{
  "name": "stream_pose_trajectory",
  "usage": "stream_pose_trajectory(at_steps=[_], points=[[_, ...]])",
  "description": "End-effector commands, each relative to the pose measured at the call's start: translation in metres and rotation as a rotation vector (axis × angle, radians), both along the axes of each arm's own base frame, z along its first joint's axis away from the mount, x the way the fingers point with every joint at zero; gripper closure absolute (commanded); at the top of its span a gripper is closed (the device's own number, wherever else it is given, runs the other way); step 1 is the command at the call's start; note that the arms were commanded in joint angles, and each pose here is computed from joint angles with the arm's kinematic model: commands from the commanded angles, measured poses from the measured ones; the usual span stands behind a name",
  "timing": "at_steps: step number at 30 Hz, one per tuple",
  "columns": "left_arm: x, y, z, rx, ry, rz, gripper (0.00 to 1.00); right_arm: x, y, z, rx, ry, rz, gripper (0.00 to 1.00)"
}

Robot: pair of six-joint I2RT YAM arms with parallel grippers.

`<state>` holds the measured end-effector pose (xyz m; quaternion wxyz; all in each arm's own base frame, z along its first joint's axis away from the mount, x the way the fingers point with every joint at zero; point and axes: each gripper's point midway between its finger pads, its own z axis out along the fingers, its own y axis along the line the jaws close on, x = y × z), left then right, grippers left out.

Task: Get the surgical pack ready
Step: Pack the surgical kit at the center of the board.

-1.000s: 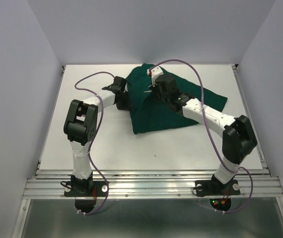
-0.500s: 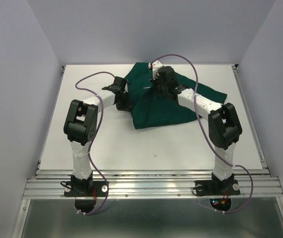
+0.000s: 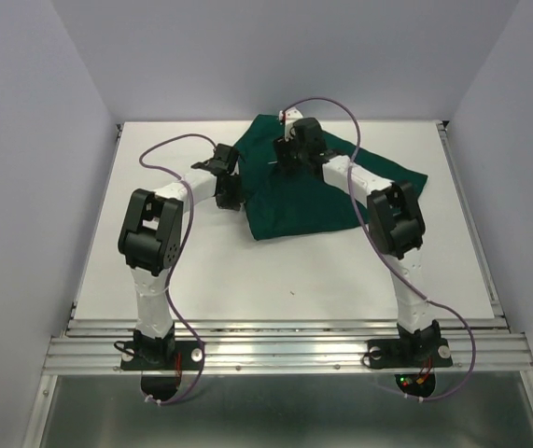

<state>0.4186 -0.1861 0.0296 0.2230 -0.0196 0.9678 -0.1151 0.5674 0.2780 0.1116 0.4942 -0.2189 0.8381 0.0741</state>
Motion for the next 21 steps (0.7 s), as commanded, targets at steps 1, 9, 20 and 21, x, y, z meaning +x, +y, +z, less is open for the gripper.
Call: stream_pose_trajectory(at_steps=[1,9,20,21], points=[[0.017,0.02,0.068,0.055,-0.153,0.086,1.0,0.028,-0.017,0.054,0.113,-0.077,-0.096,0.28],[0.024,0.053,0.11,0.067,-0.265,0.249,1.0,-0.005,-0.048,0.085,0.201,-0.054,-0.175,0.28],[-0.03,-0.004,0.126,-0.052,-0.219,-0.006,1.0,-0.065,-0.079,0.062,0.253,0.06,-0.249,0.55],[-0.038,-0.014,0.123,-0.064,-0.208,-0.04,1.0,-0.069,-0.08,0.055,0.253,0.078,-0.249,0.61]])
